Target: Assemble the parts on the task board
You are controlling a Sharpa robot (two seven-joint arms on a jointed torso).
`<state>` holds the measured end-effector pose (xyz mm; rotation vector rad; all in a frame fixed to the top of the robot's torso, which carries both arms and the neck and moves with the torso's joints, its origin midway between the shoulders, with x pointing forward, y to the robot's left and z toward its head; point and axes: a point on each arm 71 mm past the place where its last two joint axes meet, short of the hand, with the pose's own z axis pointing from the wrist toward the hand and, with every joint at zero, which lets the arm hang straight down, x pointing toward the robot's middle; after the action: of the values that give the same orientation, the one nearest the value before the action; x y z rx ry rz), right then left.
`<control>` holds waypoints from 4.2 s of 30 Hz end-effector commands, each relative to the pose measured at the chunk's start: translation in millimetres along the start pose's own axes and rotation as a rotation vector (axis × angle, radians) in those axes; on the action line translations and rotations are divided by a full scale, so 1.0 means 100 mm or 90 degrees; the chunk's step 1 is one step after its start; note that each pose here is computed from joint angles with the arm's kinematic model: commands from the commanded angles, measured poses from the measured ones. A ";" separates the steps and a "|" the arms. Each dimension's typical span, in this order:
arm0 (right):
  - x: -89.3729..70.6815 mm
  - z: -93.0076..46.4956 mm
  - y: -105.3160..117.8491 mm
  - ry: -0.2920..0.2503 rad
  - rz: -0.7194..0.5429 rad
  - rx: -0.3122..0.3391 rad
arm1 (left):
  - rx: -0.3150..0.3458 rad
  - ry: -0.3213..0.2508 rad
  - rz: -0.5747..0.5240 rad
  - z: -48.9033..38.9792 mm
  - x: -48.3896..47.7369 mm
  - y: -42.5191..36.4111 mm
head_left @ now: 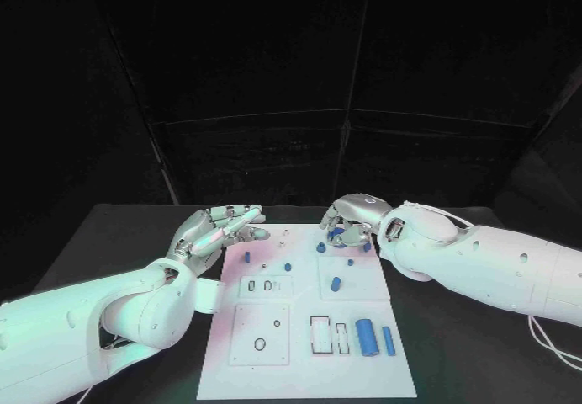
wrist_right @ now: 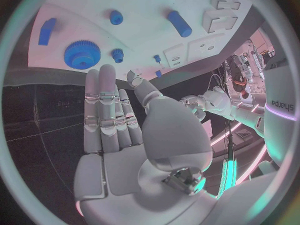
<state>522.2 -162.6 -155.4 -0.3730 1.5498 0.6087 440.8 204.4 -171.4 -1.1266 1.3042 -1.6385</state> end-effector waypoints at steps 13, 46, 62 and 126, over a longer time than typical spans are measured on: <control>0.05 0.07 0.01 0.055 -0.044 0.025 | -0.003 0.028 -0.007 -0.017 0.095 -0.019; 0.08 0.17 0.08 0.061 -0.036 0.007 | -0.008 0.035 -0.010 0.004 0.140 -0.002; -0.03 0.17 0.15 -0.043 -0.023 -0.007 | -0.010 0.034 -0.009 -0.002 0.126 -0.005; -0.06 0.59 0.34 -0.120 0.005 -0.012 | -0.015 0.043 -0.011 0.058 0.150 -0.008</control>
<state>550.5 -102.4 -147.2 -0.3137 1.3880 0.6491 441.5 190.4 -168.8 -1.1246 1.3589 -1.6705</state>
